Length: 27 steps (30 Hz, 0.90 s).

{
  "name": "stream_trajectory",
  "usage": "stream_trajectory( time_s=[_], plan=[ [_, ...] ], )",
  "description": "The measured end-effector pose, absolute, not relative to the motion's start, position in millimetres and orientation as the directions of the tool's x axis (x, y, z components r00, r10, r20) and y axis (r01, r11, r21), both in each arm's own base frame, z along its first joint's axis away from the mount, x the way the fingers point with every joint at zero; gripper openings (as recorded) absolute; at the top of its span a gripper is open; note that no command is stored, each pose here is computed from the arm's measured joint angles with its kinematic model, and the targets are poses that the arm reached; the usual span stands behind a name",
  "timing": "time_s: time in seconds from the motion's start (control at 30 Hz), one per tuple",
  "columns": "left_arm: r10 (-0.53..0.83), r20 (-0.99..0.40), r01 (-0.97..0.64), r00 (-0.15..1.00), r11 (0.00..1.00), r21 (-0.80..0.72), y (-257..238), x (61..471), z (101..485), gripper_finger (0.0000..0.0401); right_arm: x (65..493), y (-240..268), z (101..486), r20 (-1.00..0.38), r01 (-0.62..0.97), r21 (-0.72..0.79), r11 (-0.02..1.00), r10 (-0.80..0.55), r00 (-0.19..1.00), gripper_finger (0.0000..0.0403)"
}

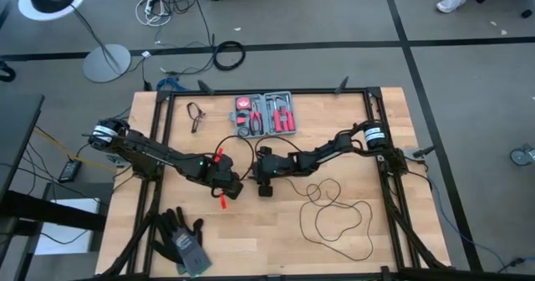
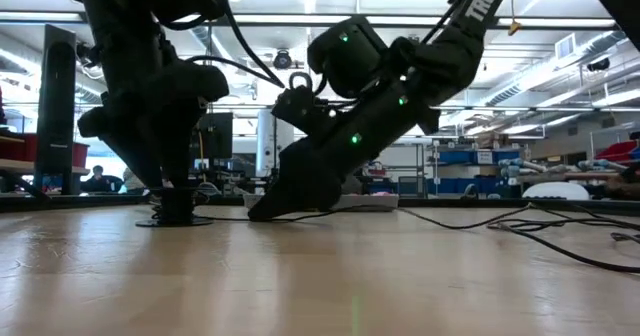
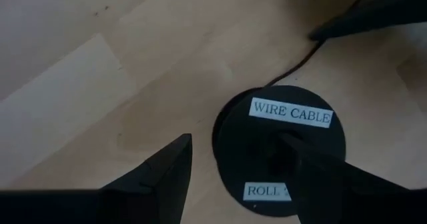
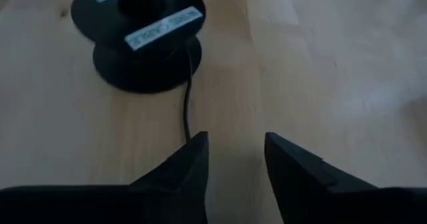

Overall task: Coil cords
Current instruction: Uncoil the black wire from the black spool

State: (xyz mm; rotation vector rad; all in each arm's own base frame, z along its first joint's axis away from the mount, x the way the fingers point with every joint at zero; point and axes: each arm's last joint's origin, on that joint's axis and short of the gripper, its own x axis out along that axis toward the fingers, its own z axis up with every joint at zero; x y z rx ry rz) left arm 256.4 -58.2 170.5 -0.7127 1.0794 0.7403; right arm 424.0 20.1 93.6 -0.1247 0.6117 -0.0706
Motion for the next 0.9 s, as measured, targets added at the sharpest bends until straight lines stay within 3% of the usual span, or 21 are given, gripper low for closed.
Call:
stream_trajectory(
  time_s=[0.2,0.4,0.53,0.9],
  plan=[
    [0.16,-0.933,-0.81,0.324,0.556,-0.186,-57.8,254.2,159.3,0.0222,422.8,17.7,89.3,-0.6,0.044,-0.089,0.995,-0.089,0.795,0.0114],
    [0.157,-0.935,-0.82,0.317,0.54,-0.187,-57.6,253.1,158.2,0.0222,421.4,18.2,89.0,-0.617,0.014,-0.09,0.996,-0.066,0.784,0.0013],
    [0.157,-0.936,-0.821,0.316,0.54,-0.186,-57.6,252.9,158.2,0.0222,415.1,19.7,91.9,-0.684,0.003,-0.063,0.998,-0.046,0.728,0.0005],
    [0.149,-0.937,-0.823,0.316,0.535,-0.192,-58.0,253.0,158.2,0.0222,356.2,50.2,136.1,-0.93,-0.133,-0.033,0.991,0.018,0.368,0.0001]
  ],
)
